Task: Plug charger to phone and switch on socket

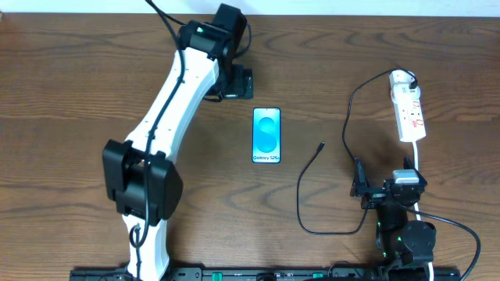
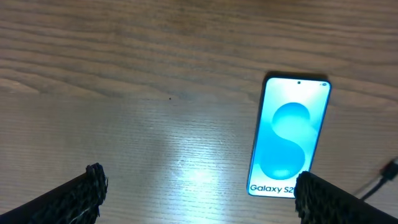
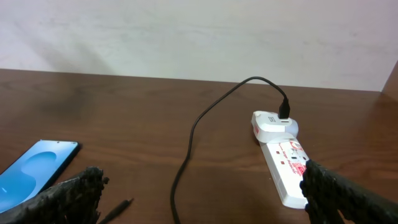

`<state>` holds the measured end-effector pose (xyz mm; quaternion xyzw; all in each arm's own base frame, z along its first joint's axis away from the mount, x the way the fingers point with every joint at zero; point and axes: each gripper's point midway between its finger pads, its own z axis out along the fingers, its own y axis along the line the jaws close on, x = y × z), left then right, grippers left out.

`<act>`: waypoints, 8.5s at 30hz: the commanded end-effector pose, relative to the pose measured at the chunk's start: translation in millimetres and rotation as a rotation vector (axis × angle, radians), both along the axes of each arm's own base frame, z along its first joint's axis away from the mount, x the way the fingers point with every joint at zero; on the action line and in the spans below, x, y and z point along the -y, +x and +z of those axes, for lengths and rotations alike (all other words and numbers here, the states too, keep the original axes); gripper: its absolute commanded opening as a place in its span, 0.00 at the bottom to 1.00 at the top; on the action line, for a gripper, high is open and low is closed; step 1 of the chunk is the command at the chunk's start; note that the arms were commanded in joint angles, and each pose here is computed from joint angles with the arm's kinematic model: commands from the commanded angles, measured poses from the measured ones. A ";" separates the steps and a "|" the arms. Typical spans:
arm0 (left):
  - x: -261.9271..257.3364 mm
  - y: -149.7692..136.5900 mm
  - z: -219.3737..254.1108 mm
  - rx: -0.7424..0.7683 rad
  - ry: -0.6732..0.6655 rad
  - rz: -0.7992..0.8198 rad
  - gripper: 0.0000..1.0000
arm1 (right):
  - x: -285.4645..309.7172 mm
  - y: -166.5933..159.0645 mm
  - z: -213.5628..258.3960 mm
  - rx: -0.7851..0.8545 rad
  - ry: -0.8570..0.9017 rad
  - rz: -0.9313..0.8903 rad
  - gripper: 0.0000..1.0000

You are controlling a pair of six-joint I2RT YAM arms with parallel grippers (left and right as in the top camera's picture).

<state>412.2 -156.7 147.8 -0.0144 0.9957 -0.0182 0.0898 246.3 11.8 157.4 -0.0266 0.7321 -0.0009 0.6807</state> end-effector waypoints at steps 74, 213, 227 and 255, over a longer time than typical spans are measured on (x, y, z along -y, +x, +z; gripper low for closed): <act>5.5 21.8 13.4 0.101 -0.033 -0.010 0.98 | 0.0 -0.2 -0.7 -0.001 -0.008 -0.002 0.99; 99.2 -37.5 -120.4 -0.136 0.010 -0.013 0.98 | 0.0 -0.2 -0.6 0.000 -0.008 -0.002 0.99; 101.8 -36.9 -139.1 -0.150 0.012 0.004 0.98 | 0.0 -0.2 -0.6 0.000 -0.008 -0.002 0.99; 102.1 -32.3 -139.6 -0.112 0.040 0.002 0.98 | 0.0 -0.2 -0.6 0.000 -0.008 -0.002 0.99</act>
